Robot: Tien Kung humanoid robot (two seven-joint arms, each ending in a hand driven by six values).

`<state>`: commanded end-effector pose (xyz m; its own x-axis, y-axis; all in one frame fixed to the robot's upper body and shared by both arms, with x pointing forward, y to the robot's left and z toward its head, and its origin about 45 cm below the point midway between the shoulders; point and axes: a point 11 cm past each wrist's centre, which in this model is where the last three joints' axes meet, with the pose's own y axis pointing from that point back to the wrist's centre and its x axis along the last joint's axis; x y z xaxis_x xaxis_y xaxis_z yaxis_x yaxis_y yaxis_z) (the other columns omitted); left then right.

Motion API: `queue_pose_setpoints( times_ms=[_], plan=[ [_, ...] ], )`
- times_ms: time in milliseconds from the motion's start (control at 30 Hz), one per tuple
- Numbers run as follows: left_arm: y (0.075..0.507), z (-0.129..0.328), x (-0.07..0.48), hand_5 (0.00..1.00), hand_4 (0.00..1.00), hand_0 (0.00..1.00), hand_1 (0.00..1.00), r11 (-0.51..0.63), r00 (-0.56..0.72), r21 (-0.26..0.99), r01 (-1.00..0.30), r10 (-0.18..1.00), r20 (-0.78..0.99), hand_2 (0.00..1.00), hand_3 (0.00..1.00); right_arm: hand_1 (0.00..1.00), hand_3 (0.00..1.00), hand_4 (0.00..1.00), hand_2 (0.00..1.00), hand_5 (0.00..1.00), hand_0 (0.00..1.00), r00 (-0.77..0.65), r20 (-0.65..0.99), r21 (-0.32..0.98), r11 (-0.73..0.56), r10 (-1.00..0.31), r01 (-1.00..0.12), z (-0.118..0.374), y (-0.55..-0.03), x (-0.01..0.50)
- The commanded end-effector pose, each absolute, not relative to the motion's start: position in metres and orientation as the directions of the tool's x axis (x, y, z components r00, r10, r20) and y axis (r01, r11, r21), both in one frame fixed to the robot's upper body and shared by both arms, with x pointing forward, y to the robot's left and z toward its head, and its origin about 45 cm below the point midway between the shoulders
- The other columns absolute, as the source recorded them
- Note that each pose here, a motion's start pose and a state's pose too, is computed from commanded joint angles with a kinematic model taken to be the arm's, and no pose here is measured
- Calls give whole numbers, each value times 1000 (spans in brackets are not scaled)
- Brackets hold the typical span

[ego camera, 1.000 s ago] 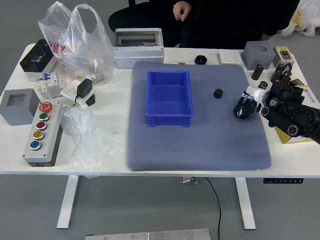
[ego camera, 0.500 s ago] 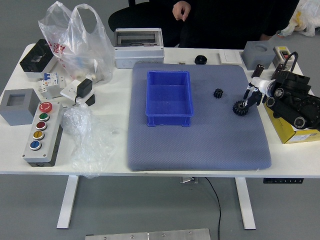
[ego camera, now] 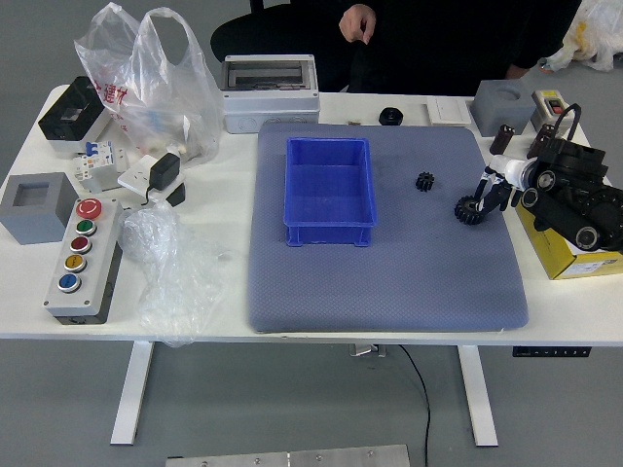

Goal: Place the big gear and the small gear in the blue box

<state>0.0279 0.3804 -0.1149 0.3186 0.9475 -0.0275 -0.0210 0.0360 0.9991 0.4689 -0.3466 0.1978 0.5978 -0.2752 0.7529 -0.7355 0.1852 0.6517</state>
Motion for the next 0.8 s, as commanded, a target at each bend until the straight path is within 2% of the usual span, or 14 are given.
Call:
queue_pose_setpoints(
  times_ms=[133, 167, 333, 367, 533, 567, 733, 767, 800],
  plan=[
    [380, -115, 29, 360, 675, 901, 889, 37, 318, 999, -23, 948, -28, 893, 874, 412, 608, 734, 515, 128, 480, 606, 747, 659, 184, -273, -729, 200, -347, 470],
    [380, -115, 29, 359, 673, 901, 889, 37, 318, 999, -23, 948, -28, 893, 874, 474, 649, 832, 588, 233, 441, 608, 746, 660, 185, -272, -728, 202, -347, 470],
    [380, -115, 29, 359, 673, 901, 889, 36, 318, 999, -24, 948, -26, 893, 874, 474, 649, 832, 588, 233, 441, 611, 747, 661, 190, -263, -726, 211, -348, 474],
    [381, -115, 29, 358, 673, 901, 890, 36, 318, 999, -24, 948, -26, 893, 874, 495, 665, 851, 599, 254, 482, 610, 748, 660, 191, -261, -727, 213, -348, 474],
    [381, -115, 29, 358, 673, 901, 890, 35, 317, 999, -24, 948, -25, 893, 874, 495, 665, 851, 599, 254, 482, 612, 749, 660, 195, -256, -726, 223, -348, 478],
    [381, -115, 29, 357, 672, 901, 889, 34, 317, 999, -24, 948, -25, 893, 873, 538, 691, 858, 643, 265, 539, 612, 748, 660, 195, -255, -726, 224, -348, 478],
    [381, -114, 30, 357, 672, 901, 889, 34, 317, 999, -25, 948, -25, 893, 873, 538, 691, 858, 643, 265, 539, 619, 743, 666, 193, -255, -720, 227, -347, 479],
    [381, -114, 30, 357, 672, 901, 890, 34, 317, 999, -25, 948, -25, 893, 873, 621, 773, 862, 711, 272, 635, 620, 742, 668, 192, -255, -719, 227, -347, 479],
    [381, -115, 30, 357, 672, 901, 890, 34, 317, 999, -25, 948, -25, 893, 873, 621, 773, 862, 711, 272, 635, 623, 739, 671, 190, -256, -717, 227, -347, 479]
  ],
)
